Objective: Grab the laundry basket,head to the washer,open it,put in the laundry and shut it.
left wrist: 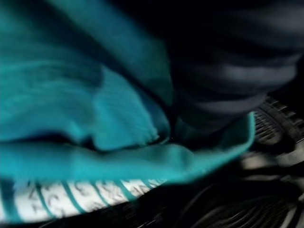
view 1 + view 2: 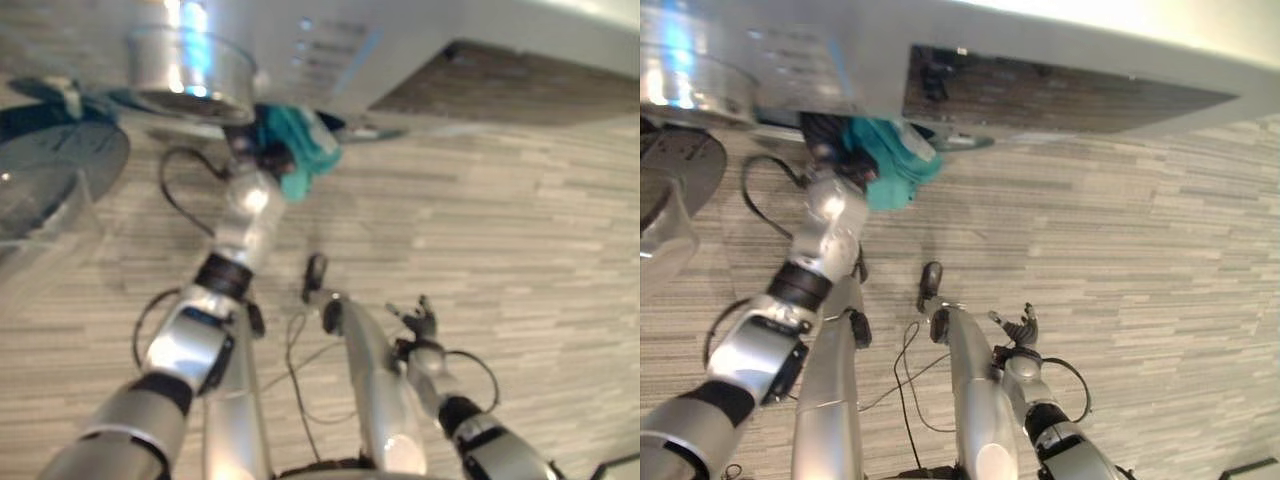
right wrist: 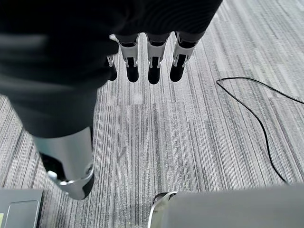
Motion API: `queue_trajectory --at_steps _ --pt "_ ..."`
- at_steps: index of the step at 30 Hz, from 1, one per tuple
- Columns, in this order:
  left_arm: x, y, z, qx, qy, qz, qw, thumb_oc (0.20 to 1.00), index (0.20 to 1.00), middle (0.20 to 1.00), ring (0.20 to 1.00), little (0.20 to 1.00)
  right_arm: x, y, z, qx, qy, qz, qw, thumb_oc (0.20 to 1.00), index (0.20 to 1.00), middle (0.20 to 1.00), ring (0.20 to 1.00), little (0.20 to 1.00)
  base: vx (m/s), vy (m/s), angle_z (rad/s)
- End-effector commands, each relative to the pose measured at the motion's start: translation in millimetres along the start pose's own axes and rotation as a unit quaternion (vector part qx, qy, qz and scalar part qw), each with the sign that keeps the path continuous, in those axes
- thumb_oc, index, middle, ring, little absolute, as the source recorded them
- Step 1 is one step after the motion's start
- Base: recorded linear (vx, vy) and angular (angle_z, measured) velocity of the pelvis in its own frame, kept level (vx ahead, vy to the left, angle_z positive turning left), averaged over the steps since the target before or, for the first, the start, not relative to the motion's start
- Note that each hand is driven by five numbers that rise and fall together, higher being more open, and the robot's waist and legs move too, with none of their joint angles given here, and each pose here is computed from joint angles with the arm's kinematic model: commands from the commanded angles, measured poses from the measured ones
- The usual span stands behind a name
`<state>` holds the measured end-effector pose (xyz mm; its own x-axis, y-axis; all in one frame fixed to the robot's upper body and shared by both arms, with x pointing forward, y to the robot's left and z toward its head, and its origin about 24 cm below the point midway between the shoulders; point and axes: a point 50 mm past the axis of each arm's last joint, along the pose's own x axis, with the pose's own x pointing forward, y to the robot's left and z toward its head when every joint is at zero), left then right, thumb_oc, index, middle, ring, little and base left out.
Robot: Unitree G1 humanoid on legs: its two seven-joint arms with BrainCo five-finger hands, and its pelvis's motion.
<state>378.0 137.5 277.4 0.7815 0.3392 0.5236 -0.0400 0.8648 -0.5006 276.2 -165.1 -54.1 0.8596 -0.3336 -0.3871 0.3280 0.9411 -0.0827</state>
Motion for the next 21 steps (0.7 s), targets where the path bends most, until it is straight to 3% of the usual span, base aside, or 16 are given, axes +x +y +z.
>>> queue_trajectory --at_steps 1,7,12,15,21 --pt "0.1 -0.7 27.3 -0.054 -0.084 0.015 0.995 0.200 0.200 0.200 0.200 0.200 -8.2 -19.7 -17.5 -0.034 0.003 -0.003 0.999 1.000 1.000 1.000 1.000 1.000 0.02 0.004 -0.03" --pt "-9.8 13.2 56.5 -0.062 -0.168 0.050 0.983 0.200 0.200 0.200 0.200 0.200 -8.9 -18.9 -12.3 -0.032 -0.013 0.011 0.999 1.000 1.000 1.000 1.000 1.000 0.01 -0.002 0.01" --pt "-12.4 21.1 47.8 -0.030 -0.160 0.079 0.983 0.200 0.200 0.200 0.200 0.200 -7.6 -17.9 -0.7 -0.030 -0.038 0.021 0.999 1.000 1.000 1.000 1.000 1.000 0.01 -0.001 0.00" --pt "-3.7 10.3 57.1 -0.042 -0.169 0.064 0.983 0.200 0.200 0.200 0.200 0.200 -5.8 -17.7 9.2 -0.045 -0.060 0.030 0.997 1.000 1.000 1.000 1.000 1.000 0.00 0.000 -0.01" --pt "9.9 -55.4 78.2 -0.130 -0.158 -0.015 0.979 0.200 0.200 0.200 0.200 0.200 -1.9 -24.5 25.4 -0.075 -0.092 0.036 0.992 1.000 1.000 1.000 1.000 1.000 0.01 0.008 -0.02"
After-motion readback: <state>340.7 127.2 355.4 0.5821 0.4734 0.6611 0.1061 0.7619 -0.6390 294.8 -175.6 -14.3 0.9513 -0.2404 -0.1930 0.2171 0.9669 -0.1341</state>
